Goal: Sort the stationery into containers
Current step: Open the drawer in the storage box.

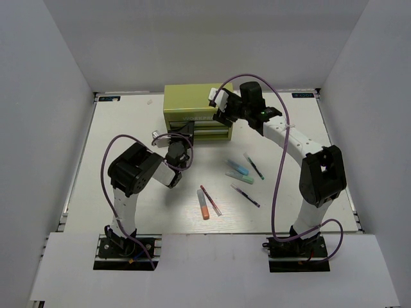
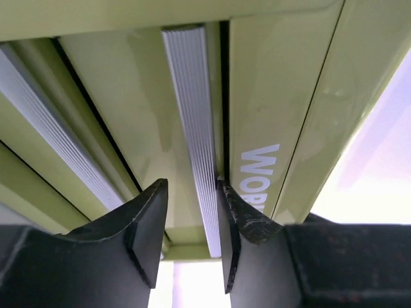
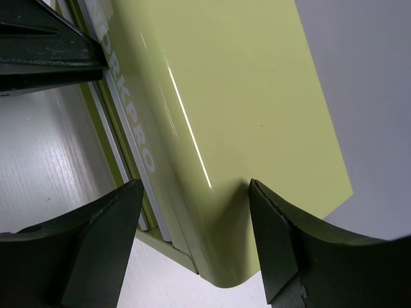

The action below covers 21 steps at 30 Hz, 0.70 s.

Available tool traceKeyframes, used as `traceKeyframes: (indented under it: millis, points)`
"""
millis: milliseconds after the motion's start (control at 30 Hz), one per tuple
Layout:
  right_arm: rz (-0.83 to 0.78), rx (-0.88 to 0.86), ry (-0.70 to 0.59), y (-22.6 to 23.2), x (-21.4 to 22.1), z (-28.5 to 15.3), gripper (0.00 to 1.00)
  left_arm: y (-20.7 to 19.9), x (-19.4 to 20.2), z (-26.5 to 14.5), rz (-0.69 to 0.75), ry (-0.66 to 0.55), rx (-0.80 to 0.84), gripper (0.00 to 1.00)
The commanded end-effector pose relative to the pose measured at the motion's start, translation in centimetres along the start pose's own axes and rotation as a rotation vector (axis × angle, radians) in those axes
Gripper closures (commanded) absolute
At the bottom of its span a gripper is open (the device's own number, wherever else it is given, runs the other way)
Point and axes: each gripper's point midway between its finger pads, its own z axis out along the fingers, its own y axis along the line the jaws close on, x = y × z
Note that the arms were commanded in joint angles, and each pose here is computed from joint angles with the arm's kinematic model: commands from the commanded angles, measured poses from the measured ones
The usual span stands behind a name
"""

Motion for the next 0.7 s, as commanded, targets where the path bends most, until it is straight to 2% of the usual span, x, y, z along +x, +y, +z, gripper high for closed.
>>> traceKeyframes:
  millis: [0,433,533,567,600,667]
  points:
    - [0.028,-0.019,-0.003,0.4,-0.6,-0.7,0.28,-2.7,-1.3,0.3,-0.084,-0.098,0.085,0.54]
    - [0.027,-0.026,0.007,0.6,-0.3,-1.1,0.28,-2.6,-1.1,1.0,-0.104,-0.111,0.111,0.79]
    - [0.029,-0.035,0.009,0.9,-0.3,-1.1,0.29,-2.5,-0.7,0.3,-0.112,-0.093,0.124,0.88]
    - [0.027,-0.031,0.008,0.7,-0.4,-1.1,0.29,-2.8,-0.7,0.3,-0.12,-0.094,0.135,0.96]
    - [0.027,-0.034,0.009,0.9,-0.4,-1.0,0.29,-2.2,-0.7,0.0,-0.113,-0.084,0.128,1.0]
    - [0.028,-0.034,0.008,0.8,-0.4,-1.1,0.29,-1.8,-0.9,-0.4,-0.111,-0.083,0.125,1.0]
